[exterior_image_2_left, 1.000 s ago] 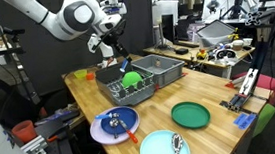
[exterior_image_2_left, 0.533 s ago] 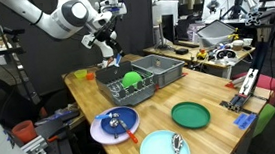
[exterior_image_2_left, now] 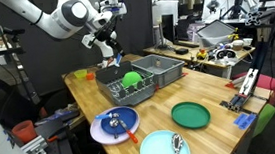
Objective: Put the fork on the drying rack.
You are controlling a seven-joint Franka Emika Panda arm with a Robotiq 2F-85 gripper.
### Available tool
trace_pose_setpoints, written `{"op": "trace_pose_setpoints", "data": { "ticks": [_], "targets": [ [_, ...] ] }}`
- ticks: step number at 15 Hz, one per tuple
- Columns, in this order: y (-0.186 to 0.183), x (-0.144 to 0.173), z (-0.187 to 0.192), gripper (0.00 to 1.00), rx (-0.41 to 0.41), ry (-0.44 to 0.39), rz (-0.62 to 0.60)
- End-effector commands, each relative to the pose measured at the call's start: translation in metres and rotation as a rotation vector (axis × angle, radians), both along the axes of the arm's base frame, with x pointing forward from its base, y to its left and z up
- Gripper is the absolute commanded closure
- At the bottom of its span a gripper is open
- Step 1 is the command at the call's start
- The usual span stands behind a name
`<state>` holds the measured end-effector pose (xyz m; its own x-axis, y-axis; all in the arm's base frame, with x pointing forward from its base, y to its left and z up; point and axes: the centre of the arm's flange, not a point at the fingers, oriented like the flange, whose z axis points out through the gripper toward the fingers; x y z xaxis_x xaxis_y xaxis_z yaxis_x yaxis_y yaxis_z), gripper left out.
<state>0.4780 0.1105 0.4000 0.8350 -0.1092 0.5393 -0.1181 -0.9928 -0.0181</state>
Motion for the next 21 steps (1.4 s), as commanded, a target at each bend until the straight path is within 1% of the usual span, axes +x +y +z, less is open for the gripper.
{"op": "trace_pose_setpoints", "data": {
  "ticks": [1, 4, 7, 9, 11, 13, 14, 16, 21],
  "targets": [
    [0.013, 0.001, 0.005, 0.93, -0.032, -0.009, 0.056],
    [0.044, 0.005, 0.012, 0.93, -0.097, -0.04, 0.176],
    [0.078, 0.007, 0.023, 0.93, -0.158, -0.084, 0.331],
    [0.094, 0.012, 0.028, 0.93, -0.17, -0.104, 0.415],
    [0.108, 0.014, 0.032, 0.93, -0.164, -0.121, 0.513],
    [0.116, 0.015, 0.028, 0.93, -0.149, -0.113, 0.594],
    [0.121, 0.005, 0.023, 0.72, -0.155, -0.111, 0.519],
    [0.126, 0.008, 0.016, 0.72, -0.151, -0.107, 0.561],
    [0.125, 0.01, 0.017, 0.72, -0.155, -0.112, 0.566]
  ]
}}
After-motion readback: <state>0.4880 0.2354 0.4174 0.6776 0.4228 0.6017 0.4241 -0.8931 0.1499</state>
